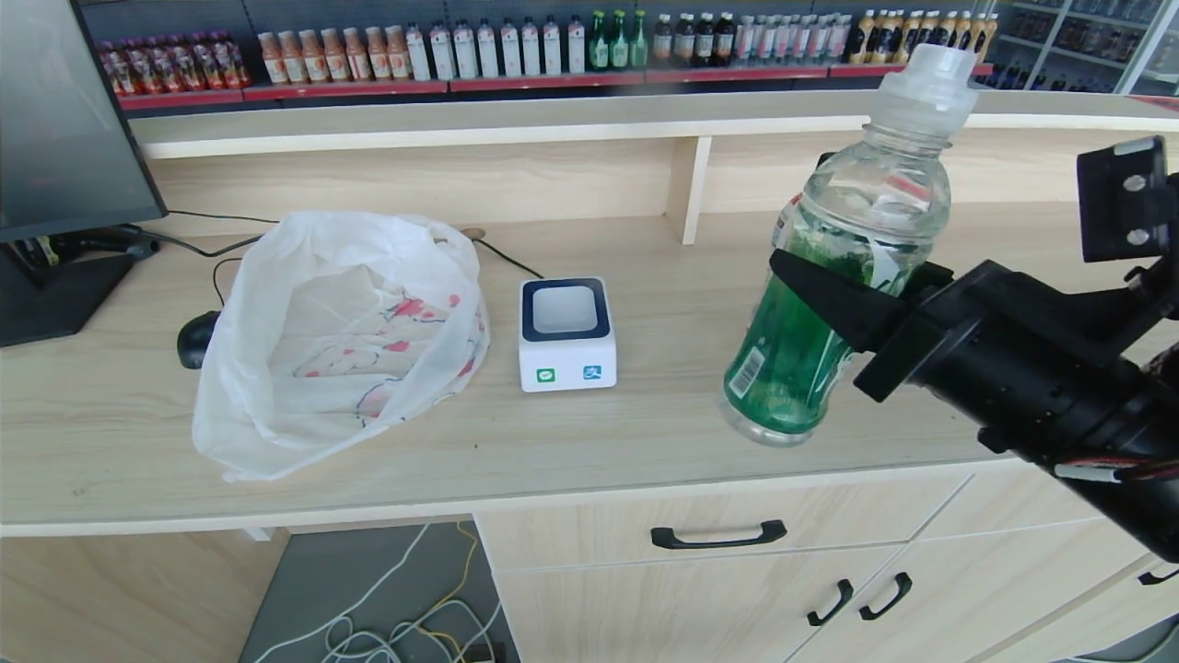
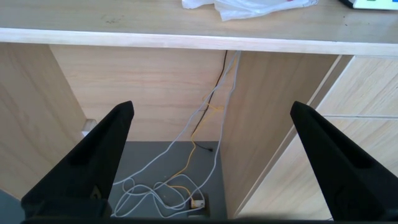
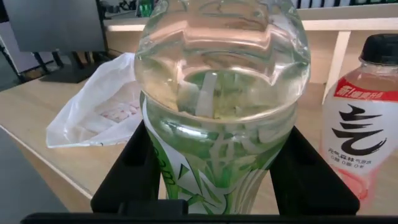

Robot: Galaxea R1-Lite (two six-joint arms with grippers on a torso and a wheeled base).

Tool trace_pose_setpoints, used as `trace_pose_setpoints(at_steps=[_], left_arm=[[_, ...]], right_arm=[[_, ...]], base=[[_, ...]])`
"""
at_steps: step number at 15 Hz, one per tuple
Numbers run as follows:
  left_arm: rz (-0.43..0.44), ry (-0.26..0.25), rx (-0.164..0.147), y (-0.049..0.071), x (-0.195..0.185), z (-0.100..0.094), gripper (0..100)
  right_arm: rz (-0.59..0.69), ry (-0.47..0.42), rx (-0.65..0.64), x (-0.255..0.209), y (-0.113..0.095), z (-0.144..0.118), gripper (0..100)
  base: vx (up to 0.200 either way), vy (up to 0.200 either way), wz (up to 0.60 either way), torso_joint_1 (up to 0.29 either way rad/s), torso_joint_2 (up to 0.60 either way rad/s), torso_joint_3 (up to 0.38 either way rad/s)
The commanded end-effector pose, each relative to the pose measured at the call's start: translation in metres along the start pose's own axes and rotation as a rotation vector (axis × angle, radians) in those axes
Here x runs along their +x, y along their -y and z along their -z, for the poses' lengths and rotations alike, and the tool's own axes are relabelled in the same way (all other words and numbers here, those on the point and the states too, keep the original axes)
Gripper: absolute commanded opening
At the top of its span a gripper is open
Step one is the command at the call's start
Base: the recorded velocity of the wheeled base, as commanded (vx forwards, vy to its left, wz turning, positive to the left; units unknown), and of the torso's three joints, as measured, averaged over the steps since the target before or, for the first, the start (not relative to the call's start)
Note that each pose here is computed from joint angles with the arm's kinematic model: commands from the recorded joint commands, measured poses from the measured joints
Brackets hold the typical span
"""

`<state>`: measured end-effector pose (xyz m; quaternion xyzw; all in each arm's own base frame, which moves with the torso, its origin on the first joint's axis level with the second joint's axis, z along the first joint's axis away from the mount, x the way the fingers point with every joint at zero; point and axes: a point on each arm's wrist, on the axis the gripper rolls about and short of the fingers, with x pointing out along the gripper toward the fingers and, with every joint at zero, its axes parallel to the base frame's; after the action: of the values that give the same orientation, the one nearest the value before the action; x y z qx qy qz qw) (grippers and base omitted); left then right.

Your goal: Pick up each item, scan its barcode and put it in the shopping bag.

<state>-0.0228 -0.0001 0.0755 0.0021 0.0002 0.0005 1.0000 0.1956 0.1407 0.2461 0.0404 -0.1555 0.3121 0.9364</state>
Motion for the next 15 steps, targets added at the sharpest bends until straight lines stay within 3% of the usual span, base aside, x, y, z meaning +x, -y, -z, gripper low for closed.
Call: trace_pose_setpoints(at_steps=[1,4,10,15], left_arm=[[0.000,0.000,0.000,0.000,0.000,0.000,100],[0.001,-0.001,0.003,0.000,0.000,0.000,100],[-0.002,-0.001,-0.001,0.000,0.000,0.000,100],[-0.002,-0.001,-0.001,0.000,0.000,0.000,100]], right_arm=[[0.021,-0.007,-0.050,0.005,-0.005,0.003,0],[0.140,-0.016,-0.140,0.008,-0.011,0.003,0],[0.211,-0.024,-0.274,0.007,-0.013,0.001,0],[0.257,-0.046,-0.272,0.005,-0.019,0.003,0]], base=[[0.000,0.000,0.00,0.000,0.00,0.000],[0.000,0.000,0.00,0.000,0.00,0.000],[0.000,0.000,0.00,0.000,0.00,0.000],[0.000,0.200,0.00,0.001,0.00,0.002]])
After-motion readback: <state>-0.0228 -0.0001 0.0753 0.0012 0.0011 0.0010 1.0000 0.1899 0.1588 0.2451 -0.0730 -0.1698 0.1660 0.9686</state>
